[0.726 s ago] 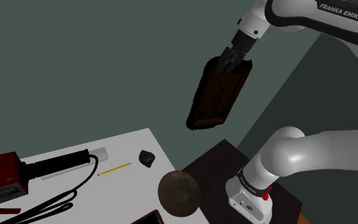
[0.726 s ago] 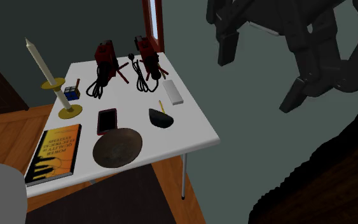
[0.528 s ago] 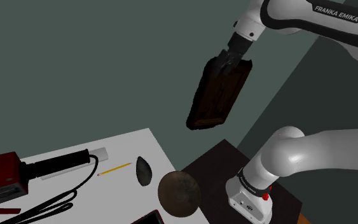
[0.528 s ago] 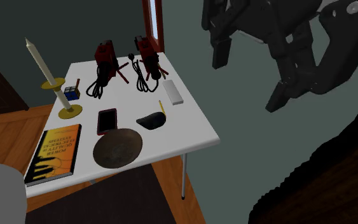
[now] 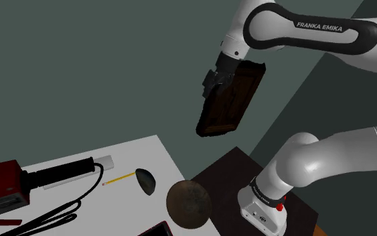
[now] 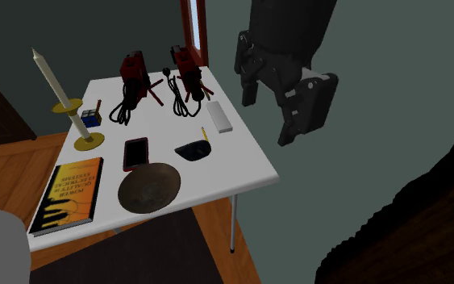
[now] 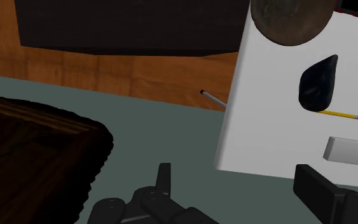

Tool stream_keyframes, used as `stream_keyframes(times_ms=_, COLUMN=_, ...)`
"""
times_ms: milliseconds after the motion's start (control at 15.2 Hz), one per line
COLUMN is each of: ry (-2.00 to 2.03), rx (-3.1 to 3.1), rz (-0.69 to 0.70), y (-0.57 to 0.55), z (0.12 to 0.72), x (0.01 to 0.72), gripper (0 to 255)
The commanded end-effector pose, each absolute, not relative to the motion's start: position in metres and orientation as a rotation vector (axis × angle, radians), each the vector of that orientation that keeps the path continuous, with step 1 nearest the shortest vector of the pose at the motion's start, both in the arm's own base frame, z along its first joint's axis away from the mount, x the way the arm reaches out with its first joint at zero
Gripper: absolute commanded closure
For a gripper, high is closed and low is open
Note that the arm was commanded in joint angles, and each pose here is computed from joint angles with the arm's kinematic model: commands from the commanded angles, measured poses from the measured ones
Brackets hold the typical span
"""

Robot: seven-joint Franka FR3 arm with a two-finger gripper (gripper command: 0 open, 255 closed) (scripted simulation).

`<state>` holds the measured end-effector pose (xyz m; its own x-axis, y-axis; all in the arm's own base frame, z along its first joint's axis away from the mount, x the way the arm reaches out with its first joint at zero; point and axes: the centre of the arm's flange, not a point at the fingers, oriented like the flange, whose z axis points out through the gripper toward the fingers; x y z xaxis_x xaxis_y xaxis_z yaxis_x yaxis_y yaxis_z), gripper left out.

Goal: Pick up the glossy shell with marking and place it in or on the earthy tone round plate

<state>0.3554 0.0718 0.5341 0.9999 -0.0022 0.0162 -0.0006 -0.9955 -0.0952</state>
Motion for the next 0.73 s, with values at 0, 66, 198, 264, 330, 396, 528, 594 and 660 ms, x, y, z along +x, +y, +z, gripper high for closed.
stream_keyframes(times_ms=0, ry=0.007, rx=-3.042, rz=0.018, y=0.091, z=0.516, x=0.361, gripper=0)
stream_keyframes(times_ms=66, ry=0.008, rx=-3.039, rz=0.039, y=0.1, z=0.507, x=0.364, gripper=0)
stream_keyframes(times_ms=198, ry=0.011, rx=-3.034, rz=0.082, y=0.119, z=0.489, x=0.369, gripper=0)
stream_keyframes(times_ms=264, ry=0.013, rx=-3.031, rz=0.103, y=0.129, z=0.48, x=0.371, gripper=0)
stream_keyframes(times_ms=330, ry=0.014, rx=-3.028, rz=0.124, y=0.138, z=0.47, x=0.374, gripper=0)
stream_keyframes(times_ms=396, ry=0.016, rx=-3.025, rz=0.145, y=0.147, z=0.461, x=0.376, gripper=0)
stream_keyframes(times_ms=528, ry=0.019, rx=-3.019, rz=0.187, y=0.166, z=0.443, x=0.38, gripper=0)
stream_keyframes(times_ms=594, ry=0.02, rx=-3.015, rz=0.209, y=0.176, z=0.434, x=0.382, gripper=0)
stream_keyframes(times_ms=660, ry=0.022, rx=-3.011, rz=0.23, y=0.185, z=0.425, x=0.383, gripper=0)
